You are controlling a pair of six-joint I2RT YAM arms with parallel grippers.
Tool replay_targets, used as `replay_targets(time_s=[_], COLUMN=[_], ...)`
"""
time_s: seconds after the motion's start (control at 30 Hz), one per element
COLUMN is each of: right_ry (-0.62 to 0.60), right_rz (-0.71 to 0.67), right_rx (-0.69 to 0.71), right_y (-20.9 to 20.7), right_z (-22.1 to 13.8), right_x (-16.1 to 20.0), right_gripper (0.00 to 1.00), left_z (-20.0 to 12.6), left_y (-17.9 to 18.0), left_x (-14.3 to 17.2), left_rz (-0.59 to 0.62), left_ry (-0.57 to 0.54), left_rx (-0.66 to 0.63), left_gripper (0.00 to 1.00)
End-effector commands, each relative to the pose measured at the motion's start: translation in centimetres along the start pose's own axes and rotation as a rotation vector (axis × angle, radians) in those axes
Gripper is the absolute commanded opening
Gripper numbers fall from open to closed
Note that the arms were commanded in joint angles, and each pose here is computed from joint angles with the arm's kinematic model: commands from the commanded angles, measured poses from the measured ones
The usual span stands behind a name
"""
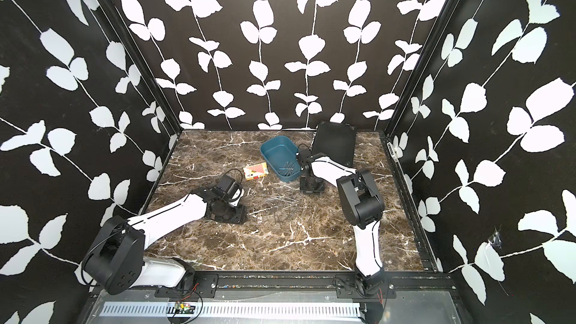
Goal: Put the nails on the desktop into the storage box
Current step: Pick up the nail from the center of the board.
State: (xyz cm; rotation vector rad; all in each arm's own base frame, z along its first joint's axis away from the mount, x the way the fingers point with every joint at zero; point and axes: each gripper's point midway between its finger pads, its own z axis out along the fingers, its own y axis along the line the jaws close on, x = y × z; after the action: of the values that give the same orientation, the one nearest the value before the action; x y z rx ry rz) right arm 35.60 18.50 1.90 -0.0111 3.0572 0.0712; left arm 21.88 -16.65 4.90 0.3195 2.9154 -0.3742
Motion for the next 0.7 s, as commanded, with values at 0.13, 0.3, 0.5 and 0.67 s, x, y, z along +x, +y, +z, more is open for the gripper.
replay_targets(time_s=[0.13,0.3,0.5,0.67], right_ry=[0.076,0.066,-0.052,-0.114], right_rz=[0.004,0.004,0.013,0.079], right_rx=[0.030,0.006,-0.118,-0.278], right_y=[-1.5,-1.5,-0.3,2.0], right_z=[2.3,0.5,-5.1,-8.6], right_x=[2.5,3.3,2.4,1.4], right_gripper=[0.00,0.00,0.00,0.00], left_z=[-0.6,-0.7,-1.0,-1.2], left_y=[0.1,-0.2,-0.7,-1.1], left_x=[-0.3,-1.1,-2.5,-3.4], left_rz=[0.003,0.000,0.004,0.005], left_ry=[-0.004,-0.024,-0.051,-0.070], left_rx=[-0.011,-0.007,0.001,0.010], left_gripper=[0.57,0.57,0.57,0.57])
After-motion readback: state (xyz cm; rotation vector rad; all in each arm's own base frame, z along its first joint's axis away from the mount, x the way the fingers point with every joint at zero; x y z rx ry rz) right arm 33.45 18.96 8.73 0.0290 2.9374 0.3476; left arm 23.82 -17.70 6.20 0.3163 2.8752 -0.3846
